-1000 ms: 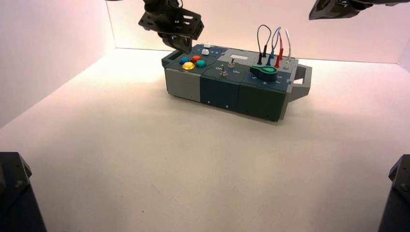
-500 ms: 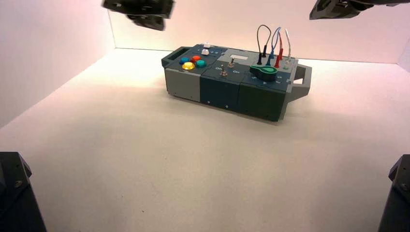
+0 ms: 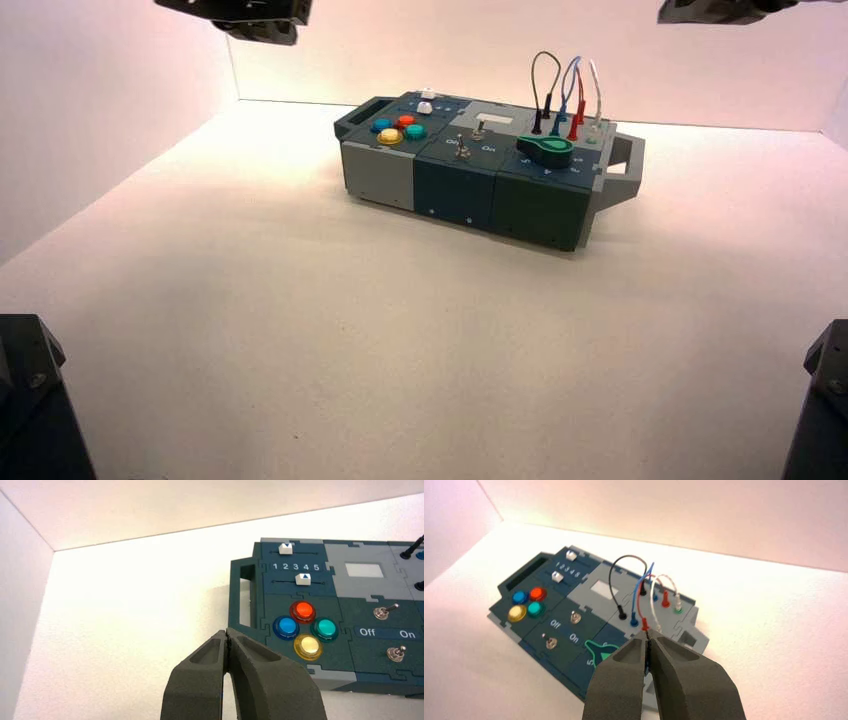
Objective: Push the yellow button with the left gripper.
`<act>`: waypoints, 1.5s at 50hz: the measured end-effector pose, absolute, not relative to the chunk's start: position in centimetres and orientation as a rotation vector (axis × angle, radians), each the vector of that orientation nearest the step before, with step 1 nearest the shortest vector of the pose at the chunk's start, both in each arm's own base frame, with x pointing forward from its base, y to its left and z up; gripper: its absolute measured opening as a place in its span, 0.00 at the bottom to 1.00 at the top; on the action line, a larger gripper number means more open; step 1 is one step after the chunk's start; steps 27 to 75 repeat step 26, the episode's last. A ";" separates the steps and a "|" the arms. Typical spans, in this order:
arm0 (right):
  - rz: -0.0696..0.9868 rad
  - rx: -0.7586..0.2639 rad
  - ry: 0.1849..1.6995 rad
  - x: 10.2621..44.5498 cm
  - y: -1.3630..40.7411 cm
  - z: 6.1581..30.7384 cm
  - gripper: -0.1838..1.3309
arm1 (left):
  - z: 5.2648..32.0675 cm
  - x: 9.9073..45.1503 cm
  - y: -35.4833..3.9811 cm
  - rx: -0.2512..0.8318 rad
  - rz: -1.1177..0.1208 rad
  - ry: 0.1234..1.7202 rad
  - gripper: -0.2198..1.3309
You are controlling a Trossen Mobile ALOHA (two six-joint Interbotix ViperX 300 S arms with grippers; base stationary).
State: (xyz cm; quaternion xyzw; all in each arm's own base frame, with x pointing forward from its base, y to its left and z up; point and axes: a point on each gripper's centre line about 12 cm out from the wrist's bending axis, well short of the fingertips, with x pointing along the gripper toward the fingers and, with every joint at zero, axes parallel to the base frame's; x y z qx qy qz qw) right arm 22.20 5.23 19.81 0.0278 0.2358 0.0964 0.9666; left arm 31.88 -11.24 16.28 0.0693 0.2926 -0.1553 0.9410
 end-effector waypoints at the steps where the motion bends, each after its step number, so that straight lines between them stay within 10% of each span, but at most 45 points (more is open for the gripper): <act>1: 0.195 0.055 0.477 22.2 5.2 19.8 0.03 | 16.3 31.9 -11.3 0.142 -0.318 0.594 0.04; 75: 0.188 0.061 0.447 22.0 5.1 19.7 0.03 | 16.3 31.8 -11.2 0.140 -0.313 0.587 0.04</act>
